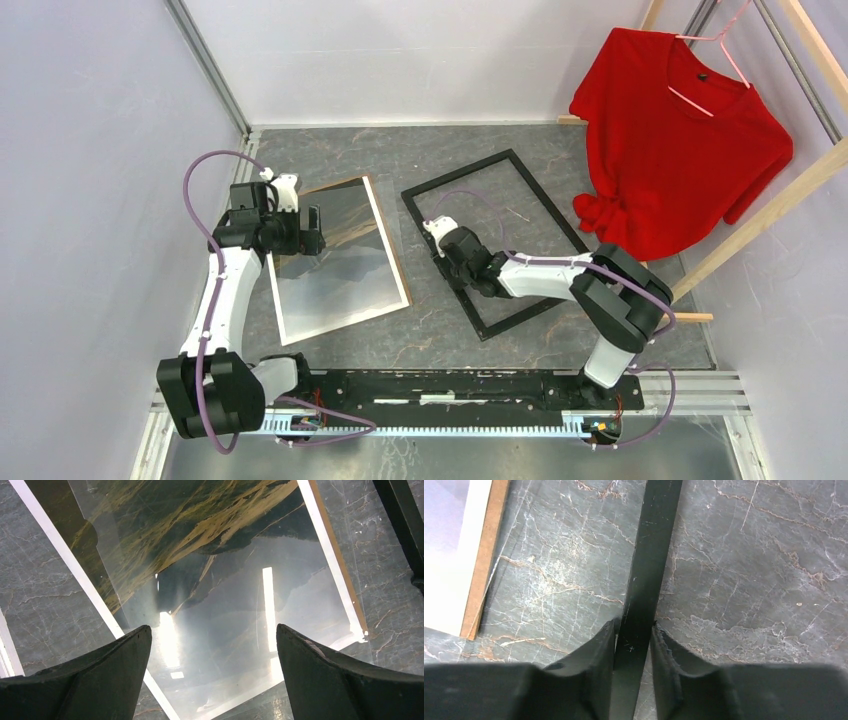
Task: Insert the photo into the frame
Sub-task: Turn over the photo frame at the center of the board.
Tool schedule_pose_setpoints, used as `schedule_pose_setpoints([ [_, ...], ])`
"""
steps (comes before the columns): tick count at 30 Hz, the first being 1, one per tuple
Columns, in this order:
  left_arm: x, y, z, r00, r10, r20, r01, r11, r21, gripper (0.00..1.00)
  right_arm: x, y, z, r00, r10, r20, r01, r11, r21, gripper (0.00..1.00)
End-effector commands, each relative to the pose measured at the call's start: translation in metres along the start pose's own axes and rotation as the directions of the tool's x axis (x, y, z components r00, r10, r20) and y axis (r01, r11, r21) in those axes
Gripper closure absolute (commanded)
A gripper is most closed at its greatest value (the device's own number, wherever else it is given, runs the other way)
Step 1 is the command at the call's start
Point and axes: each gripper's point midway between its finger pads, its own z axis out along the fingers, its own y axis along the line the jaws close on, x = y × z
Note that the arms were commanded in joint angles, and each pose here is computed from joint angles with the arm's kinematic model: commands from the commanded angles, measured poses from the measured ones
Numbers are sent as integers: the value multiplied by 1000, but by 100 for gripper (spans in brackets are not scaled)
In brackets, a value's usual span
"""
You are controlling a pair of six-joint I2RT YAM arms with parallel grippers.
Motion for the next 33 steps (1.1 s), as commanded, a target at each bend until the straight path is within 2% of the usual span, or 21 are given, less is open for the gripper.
schedule_pose_setpoints([
  [1,-2,-8,-5,999,42,21,-43,998,43,0,-6,2,7,1000,30,-5,-30,1000,3,75],
  [3,-3,-10,-5,999,43,25,-45,998,53,0,-18,5,3,998,60,17,-60,998,-2,86],
  [8,-6,-17,-6,999,41,34,-44,996,80,0,-64,12,-16,982,172,81,-170,985,-26,99],
  [15,-9,-23,-3,998,52,24,-54,993,102,0,-144,21,-63,896,404,183,-394,915,-89,100],
  [21,-22,-40,-9,996,64,59,-72,987,147,0,-188,54,-100,834,523,175,-462,836,-297,100],
  [25,-34,-48,-12,995,58,77,-70,984,161,0,-216,79,-135,768,623,145,-504,729,-462,100],
  [29,-49,-56,-19,993,43,107,-62,981,183,0,-242,87,-170,692,706,149,-528,636,-563,100],
  [33,-60,-73,-26,991,38,132,-67,972,224,0,-261,93,-195,648,749,141,-530,575,-623,100],
])
